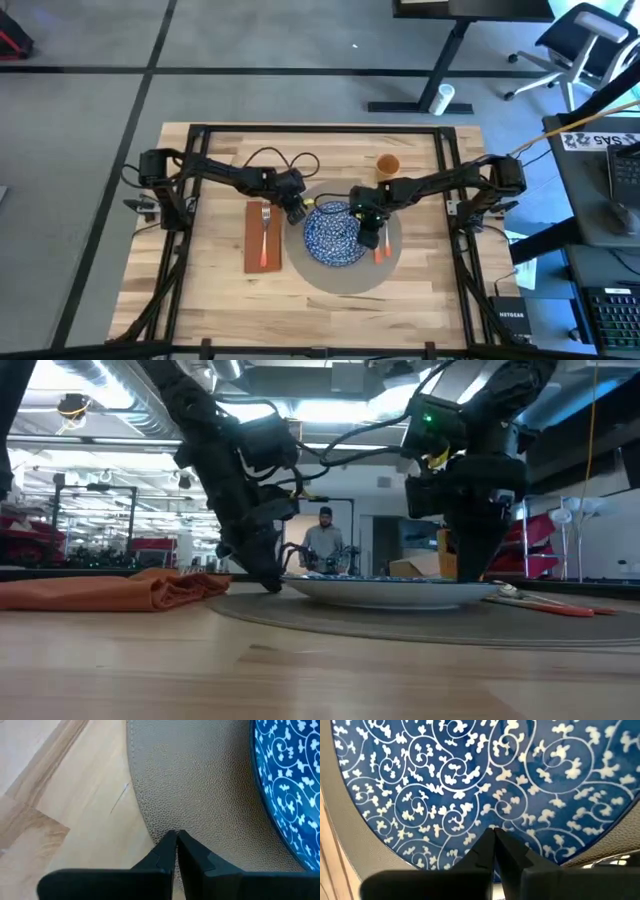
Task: Set table place
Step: Adjust the blue plate on the gray mat, then adjust the orange napkin, then adjust the yellow cup
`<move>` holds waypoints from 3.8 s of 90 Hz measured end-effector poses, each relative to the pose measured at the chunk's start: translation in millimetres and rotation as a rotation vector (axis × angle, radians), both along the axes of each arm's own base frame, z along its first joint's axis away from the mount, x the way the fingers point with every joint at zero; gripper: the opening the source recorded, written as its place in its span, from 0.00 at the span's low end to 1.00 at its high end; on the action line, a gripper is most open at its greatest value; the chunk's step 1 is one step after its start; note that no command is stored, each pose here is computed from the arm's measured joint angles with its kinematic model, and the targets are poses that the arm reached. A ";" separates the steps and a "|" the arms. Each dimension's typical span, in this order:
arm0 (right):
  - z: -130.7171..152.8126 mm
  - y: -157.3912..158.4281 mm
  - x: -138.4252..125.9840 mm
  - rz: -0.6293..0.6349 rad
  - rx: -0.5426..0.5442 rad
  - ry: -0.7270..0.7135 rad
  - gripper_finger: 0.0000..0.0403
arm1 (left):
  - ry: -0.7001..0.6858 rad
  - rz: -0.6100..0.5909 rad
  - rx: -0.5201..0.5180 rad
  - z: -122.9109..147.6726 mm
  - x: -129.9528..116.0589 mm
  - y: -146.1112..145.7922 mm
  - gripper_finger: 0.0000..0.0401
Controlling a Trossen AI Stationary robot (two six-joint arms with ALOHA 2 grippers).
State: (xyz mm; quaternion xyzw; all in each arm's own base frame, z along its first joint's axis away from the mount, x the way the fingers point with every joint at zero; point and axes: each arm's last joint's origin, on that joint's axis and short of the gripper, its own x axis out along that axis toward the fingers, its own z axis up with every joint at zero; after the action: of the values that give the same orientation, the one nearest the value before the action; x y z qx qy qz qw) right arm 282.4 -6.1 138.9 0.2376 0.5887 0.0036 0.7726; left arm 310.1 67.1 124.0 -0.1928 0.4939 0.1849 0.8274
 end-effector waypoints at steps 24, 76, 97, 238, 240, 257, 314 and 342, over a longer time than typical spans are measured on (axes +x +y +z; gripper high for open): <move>-0.1 0.0 0.0 -0.013 0.004 0.004 0.00 | -0.009 0.002 0.000 -1.0 0.6 -0.2 0.00; 34.7 -1.6 15.7 -0.047 -0.023 -0.196 0.00 | 0.050 -0.018 -0.010 58.4 -4.3 -10.8 0.00; 52.5 -3.0 26.9 -0.031 -0.058 -0.259 0.00 | 0.219 -0.007 -0.054 56.5 -19.5 -34.0 0.00; 66.7 -3.2 33.1 -0.018 -0.060 -0.279 0.00 | 0.205 0.117 -0.018 28.2 -17.7 -27.3 0.00; 69.3 -3.5 33.9 -0.019 -0.069 -0.277 0.00 | 0.194 0.120 -0.016 31.1 -17.5 -26.3 0.00; 103.6 -7.1 37.2 0.027 -0.219 -0.212 0.00 | 0.086 0.132 -0.002 59.7 -15.8 -20.1 0.00; 106.2 -114.1 -17.2 -0.100 -0.552 0.243 0.00 | -0.014 0.080 0.013 85.7 -12.3 -32.1 0.00; 95.7 -148.8 -35.4 -0.109 -0.486 0.220 0.00 | -0.012 0.073 0.005 85.6 -12.0 -38.4 0.00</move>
State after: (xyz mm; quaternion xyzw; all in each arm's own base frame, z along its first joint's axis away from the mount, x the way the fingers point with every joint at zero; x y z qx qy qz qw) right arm 246.9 -154.9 234.6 0.0754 0.6389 -0.2050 0.7376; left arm 298.2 28.7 209.6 -0.2098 0.4812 0.2153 0.8234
